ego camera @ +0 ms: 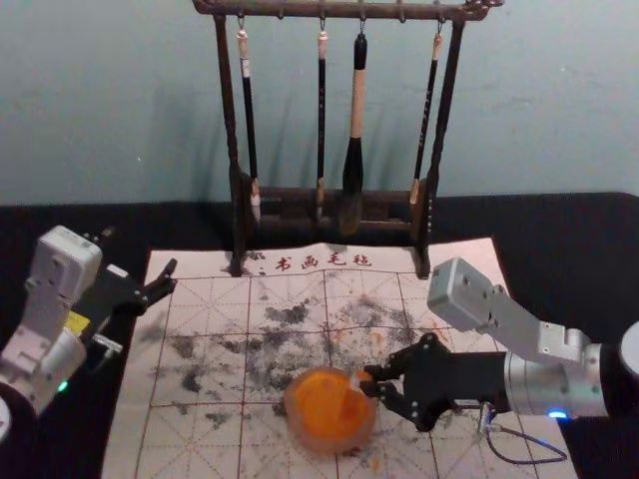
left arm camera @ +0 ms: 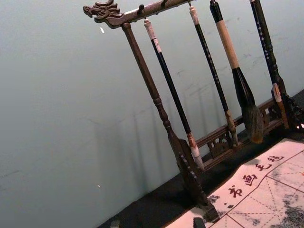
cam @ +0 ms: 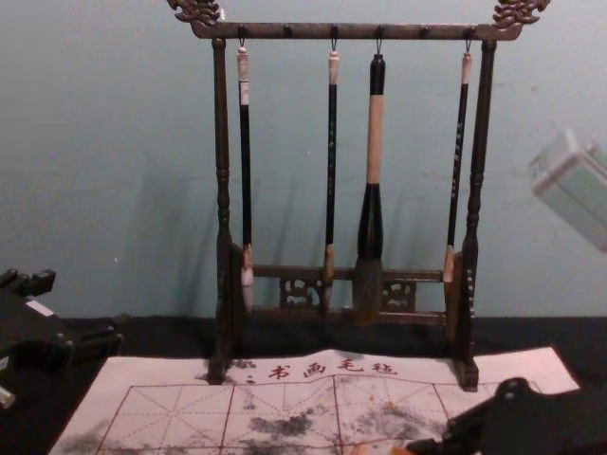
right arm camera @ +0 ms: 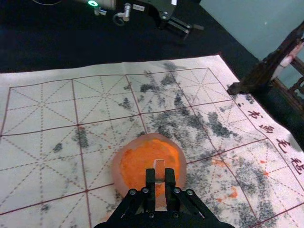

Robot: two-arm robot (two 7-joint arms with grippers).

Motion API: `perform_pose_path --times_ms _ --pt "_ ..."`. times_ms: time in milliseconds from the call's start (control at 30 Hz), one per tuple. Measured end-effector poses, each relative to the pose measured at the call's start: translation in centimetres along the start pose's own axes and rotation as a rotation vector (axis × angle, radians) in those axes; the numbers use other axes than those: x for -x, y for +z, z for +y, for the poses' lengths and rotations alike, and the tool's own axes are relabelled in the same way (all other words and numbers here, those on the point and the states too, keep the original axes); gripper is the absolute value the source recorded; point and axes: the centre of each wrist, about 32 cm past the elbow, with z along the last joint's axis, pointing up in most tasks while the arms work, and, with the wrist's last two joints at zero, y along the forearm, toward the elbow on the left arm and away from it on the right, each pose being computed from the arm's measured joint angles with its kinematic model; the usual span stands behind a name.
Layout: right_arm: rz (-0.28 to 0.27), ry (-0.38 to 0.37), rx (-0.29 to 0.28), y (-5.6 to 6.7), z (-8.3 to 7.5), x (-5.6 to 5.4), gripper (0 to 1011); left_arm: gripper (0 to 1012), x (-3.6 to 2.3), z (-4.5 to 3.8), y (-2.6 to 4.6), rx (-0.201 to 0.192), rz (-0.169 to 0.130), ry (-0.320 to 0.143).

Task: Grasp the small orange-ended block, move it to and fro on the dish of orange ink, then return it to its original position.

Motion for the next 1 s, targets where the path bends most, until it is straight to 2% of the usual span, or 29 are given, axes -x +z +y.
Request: perform_pose_path --times_ms 233,500,733,1000 --pt "-0.002 0.025 -0.001 0.0 -0.3 0.6 81 1001 0.00 0.00 0.00 0.000 0.000 0.000" --pt "-0.011 0.056 -0.006 0.2 0.1 0.9 80 1001 0.00 0.00 0.00 0.000 0.000 0.000" --pt "-0.020 0.074 -0.007 0.4 0.7 0.9 81 1001 0.00 0.00 0.00 0.000 0.000 0.000" --pt "-0.020 0.071 -0.001 0.5 1.6 0.3 81 1001 0.00 0.00 0.00 0.000 0.000 0.000"
